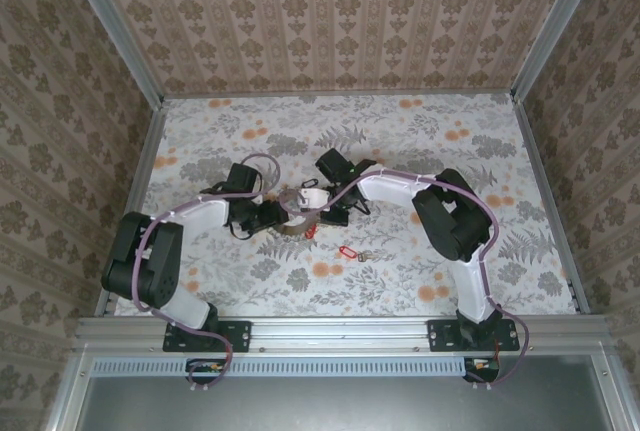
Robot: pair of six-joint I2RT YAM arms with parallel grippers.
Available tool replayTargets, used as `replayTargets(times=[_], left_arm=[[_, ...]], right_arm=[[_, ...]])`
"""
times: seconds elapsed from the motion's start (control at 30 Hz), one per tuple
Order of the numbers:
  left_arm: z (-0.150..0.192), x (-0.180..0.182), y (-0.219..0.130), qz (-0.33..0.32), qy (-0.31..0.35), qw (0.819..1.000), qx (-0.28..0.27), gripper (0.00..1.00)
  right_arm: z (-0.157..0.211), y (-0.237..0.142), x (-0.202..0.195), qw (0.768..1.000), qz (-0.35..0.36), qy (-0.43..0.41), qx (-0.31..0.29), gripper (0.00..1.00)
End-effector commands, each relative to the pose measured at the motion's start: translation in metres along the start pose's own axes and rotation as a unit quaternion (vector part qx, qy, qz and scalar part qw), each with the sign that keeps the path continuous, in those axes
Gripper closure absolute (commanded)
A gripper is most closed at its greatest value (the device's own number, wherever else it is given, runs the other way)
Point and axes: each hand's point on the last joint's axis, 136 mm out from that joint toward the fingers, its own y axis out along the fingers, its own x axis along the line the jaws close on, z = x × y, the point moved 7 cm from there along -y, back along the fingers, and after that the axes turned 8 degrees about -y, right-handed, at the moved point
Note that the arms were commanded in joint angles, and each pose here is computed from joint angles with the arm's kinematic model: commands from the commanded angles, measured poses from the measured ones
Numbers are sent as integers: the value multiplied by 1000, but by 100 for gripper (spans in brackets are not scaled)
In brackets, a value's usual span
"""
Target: Put the keys on the keyring
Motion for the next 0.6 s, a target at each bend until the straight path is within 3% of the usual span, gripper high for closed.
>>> replayTargets(times=[0.0, 0.33, 0.57], left_arm=[[5, 5, -5, 4, -14, 1000, -3, 43], [3, 2, -17, 30, -10, 999, -27, 43], [3, 3, -9, 31, -14, 999, -12, 43]], right_arm=[[-1, -8, 2, 1000, 4, 12, -25, 95], [-6, -18, 1, 995, 23, 35, -90, 100], [-8, -15, 0, 992, 27, 46, -110, 91]])
